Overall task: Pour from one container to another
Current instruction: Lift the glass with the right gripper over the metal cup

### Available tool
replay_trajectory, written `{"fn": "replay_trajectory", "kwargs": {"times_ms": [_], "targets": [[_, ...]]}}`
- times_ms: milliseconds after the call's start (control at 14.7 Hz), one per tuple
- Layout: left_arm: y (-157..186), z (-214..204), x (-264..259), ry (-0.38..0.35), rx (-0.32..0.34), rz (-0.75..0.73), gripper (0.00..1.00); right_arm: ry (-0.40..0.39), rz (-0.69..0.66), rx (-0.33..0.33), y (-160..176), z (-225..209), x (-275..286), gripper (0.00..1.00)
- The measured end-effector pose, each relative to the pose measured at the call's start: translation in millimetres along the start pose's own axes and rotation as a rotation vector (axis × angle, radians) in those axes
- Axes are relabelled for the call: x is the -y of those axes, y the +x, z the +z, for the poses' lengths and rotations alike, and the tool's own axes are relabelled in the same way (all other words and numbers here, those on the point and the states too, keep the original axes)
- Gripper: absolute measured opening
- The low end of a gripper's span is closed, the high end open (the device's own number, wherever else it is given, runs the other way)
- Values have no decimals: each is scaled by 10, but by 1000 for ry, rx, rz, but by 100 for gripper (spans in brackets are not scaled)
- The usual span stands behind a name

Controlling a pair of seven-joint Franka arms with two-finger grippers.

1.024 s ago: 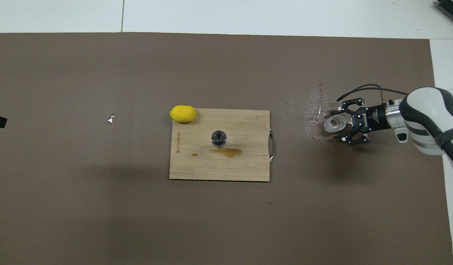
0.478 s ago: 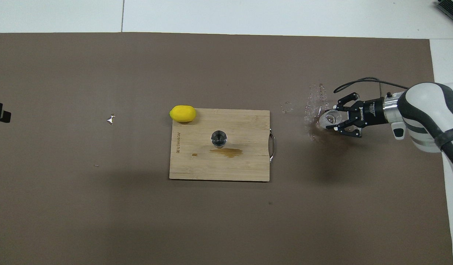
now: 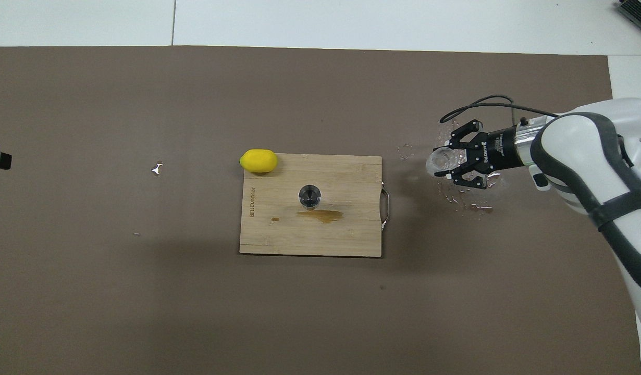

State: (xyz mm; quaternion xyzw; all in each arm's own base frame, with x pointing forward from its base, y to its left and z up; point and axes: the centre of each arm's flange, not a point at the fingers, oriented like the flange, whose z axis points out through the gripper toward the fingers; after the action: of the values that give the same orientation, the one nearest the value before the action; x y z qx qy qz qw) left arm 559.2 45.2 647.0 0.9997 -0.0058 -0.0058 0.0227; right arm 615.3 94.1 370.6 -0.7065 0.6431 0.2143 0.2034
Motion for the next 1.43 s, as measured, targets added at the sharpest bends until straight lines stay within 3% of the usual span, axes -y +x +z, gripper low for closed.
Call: {"fn": "replay_trajectory", "kwargs": {"times_ms": [409, 682, 887, 1160, 1433], "targets": [[-41, -50, -48, 1, -1, -82, 100, -30, -174, -62, -936, 277, 24, 51], [-121, -83, -57, 18, 25, -98, 100, -23, -146, -198, -1467, 319, 26, 51], [-177, -149, -59, 21, 20, -99, 100, -34, -153, -241, -1848, 511, -64, 51], [-183, -104, -100, 21, 27, -91, 100, -17, -171, -298, -2153, 599, -68, 51], [-161, 18, -504, 23, 15, -26, 100, -44, -242, -387, -2290, 728, -158, 51]]}}
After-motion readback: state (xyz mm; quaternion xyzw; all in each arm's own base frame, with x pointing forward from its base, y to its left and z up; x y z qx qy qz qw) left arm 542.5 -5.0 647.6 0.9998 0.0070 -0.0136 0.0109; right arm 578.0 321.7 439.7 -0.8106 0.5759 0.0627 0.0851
